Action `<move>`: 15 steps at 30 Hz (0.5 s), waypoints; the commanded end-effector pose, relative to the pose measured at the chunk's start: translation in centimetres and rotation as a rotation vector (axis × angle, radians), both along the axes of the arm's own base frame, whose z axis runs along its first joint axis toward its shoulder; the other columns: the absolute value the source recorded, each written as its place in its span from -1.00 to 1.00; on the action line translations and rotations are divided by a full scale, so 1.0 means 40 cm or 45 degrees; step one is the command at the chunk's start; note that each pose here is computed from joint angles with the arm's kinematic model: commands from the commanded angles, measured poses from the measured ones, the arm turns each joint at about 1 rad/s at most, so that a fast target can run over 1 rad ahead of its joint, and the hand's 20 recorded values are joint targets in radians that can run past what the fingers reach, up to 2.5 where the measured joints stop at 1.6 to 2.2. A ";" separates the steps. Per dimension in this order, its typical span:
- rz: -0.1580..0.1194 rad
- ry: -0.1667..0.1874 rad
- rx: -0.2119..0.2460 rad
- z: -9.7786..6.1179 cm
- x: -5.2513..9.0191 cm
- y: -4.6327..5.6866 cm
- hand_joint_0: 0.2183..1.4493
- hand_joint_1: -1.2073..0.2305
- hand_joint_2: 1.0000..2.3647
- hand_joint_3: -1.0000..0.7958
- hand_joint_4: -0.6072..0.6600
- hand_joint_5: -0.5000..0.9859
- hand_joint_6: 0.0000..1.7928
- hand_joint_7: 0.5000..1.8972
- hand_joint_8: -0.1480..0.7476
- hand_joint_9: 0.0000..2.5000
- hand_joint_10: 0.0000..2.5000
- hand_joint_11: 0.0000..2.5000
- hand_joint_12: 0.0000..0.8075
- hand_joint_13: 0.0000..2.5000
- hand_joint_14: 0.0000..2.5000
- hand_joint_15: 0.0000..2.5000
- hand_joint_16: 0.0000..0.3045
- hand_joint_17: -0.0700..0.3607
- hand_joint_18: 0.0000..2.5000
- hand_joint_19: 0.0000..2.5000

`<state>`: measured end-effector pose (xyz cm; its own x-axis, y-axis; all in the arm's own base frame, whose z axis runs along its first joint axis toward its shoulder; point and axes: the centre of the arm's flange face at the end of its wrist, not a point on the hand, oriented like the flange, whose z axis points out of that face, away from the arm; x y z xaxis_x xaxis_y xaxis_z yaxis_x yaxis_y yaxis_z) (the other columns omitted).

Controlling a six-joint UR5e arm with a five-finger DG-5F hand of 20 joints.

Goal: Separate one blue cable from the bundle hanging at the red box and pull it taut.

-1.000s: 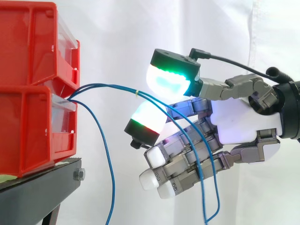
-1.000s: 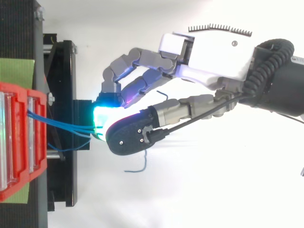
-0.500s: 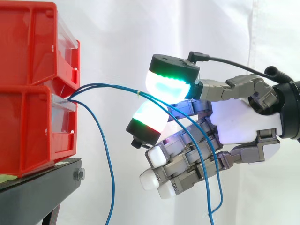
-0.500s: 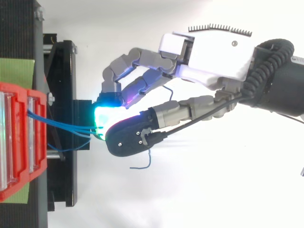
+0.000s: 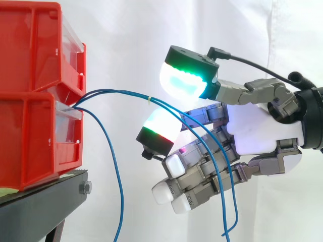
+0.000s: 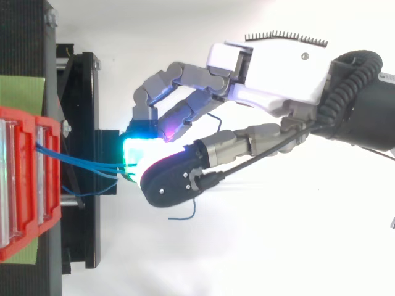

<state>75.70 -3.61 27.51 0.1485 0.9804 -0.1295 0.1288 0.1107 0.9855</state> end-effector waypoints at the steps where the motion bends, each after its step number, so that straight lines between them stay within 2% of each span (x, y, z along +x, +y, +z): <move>1: -0.002 0.000 0.000 0.000 0.000 0.000 -0.55 -0.33 -1.00 -0.44 0.14 -0.56 0.00 -0.20 0.00 -0.20 -0.99 -0.44 -0.20 -0.40 -0.99 -0.72 -0.70 -0.19 -0.55 -0.68; 7: -0.002 0.002 -0.001 -0.002 -0.001 -0.001 -0.28 -0.42 -1.00 -0.44 0.03 -0.56 0.01 -0.05 -0.06 -0.20 -0.98 -0.42 -0.26 -0.40 -0.99 -0.71 -0.73 -0.24 -0.55 -0.67; 9: 0.000 0.000 0.000 0.000 0.000 0.000 -0.23 -0.47 -0.99 -0.36 -0.04 -0.56 0.02 -0.03 -0.07 -0.21 -0.98 -0.43 -0.27 -0.40 -0.99 -0.72 -0.73 -0.24 -0.54 -0.67; 12: 0.000 0.002 0.000 -0.002 -0.001 0.000 -0.17 -0.54 -0.99 -0.38 -0.11 -0.58 0.04 -0.12 -0.10 -0.23 -0.98 -0.42 -0.28 -0.40 -0.99 -0.72 -0.72 -0.24 -0.54 -0.69; 15: 0.000 0.004 -0.001 -0.002 -0.001 0.000 -0.12 -0.60 -1.00 -0.44 -0.06 -0.58 0.04 -0.16 -0.13 -0.24 -0.98 -0.42 -0.29 -0.40 -0.99 -0.72 -0.73 -0.24 -0.53 -0.71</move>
<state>75.68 -3.62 27.49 0.1486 0.9803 -0.1298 0.1298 0.1108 0.9853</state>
